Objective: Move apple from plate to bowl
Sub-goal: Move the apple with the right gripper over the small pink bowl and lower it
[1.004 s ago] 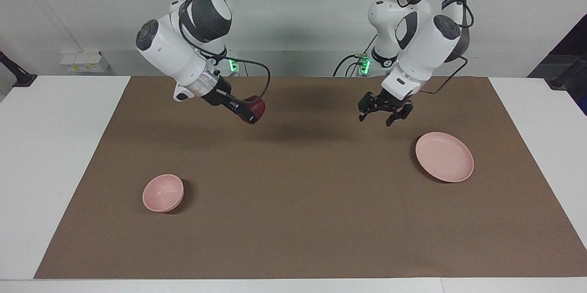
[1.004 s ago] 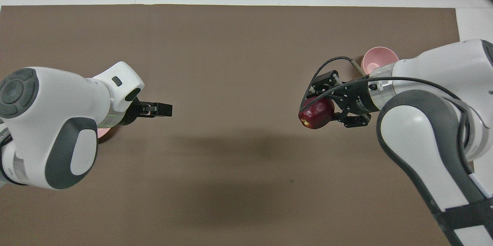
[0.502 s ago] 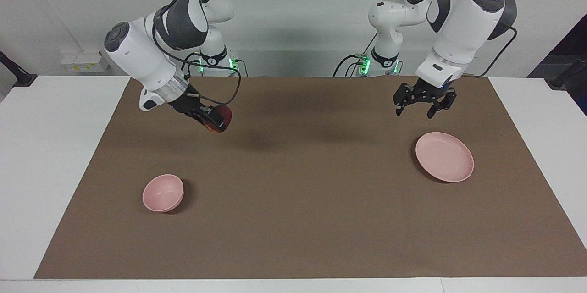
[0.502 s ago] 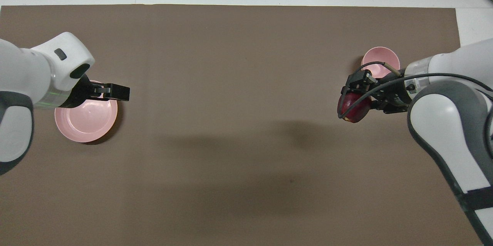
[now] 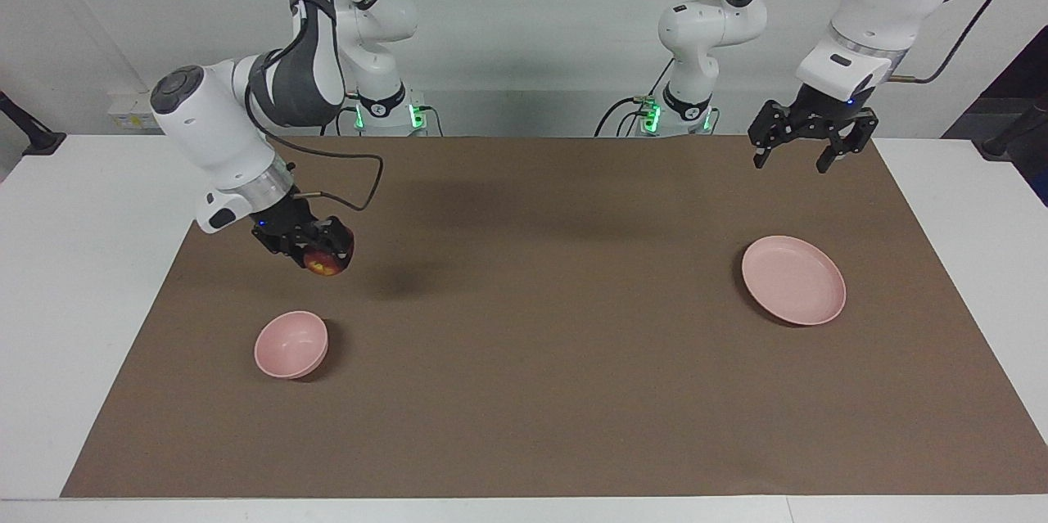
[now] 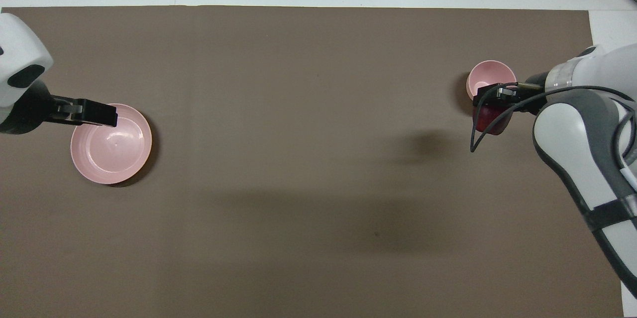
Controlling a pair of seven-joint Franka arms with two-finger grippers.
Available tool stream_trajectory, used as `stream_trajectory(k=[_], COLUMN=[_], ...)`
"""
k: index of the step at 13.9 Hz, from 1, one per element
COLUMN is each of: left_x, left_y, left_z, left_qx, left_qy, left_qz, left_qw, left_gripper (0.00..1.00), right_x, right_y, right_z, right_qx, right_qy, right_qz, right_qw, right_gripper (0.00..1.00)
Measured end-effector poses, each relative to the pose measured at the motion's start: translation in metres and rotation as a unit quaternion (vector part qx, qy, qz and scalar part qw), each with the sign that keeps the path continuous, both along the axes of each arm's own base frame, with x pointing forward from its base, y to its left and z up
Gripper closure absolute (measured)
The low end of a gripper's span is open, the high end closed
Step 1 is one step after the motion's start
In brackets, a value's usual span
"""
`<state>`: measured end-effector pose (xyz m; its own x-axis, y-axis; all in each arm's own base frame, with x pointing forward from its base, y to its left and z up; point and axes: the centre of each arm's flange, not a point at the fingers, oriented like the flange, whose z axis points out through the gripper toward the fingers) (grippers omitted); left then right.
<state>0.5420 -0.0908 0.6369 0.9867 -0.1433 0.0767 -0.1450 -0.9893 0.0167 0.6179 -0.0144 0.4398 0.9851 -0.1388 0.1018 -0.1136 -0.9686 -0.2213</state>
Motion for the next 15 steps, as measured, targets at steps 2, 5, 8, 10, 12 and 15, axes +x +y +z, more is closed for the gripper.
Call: stream_trajectory(k=[2,5,8,10,12,15], left_x=[-0.003,-0.004,0.0,0.001,0.001,0.001], left_y=[0.003,0.018,0.044,0.046,0.043,0.044], left_z=[0.008,0.015,0.027,0.028,0.027,0.028], left_qx=[0.003,0.003,0.001,0.001,0.002,0.002], left_qy=[0.006,0.016,0.022,0.026,0.031,0.032], left_qz=[-0.001,0.003,-0.002,-0.005,-0.008,-0.007], left_qw=[1.0,1.0,1.0,1.0,0.999,0.999], left_gripper=[0.0,0.0,0.0,0.0,0.0,0.0], right_x=[0.012,0.023,0.035,0.042,0.046,0.053], right_y=[-0.018,-0.031,-0.035,-0.037,-0.037,-0.038], right_z=[-0.013,-0.031,-0.048,-0.06,-0.072,-0.09], right_qx=[-0.02,-0.061,-0.094,-0.103,-0.108,-0.117], right_qy=[-0.023,-0.043,-0.073,-0.086,-0.094,-0.111], right_qz=[0.033,0.074,0.103,0.11,0.11,0.106], right_qw=[0.999,0.995,0.988,0.985,0.984,0.981], right_gripper=[0.19,0.19,0.19,0.19,0.19,0.19])
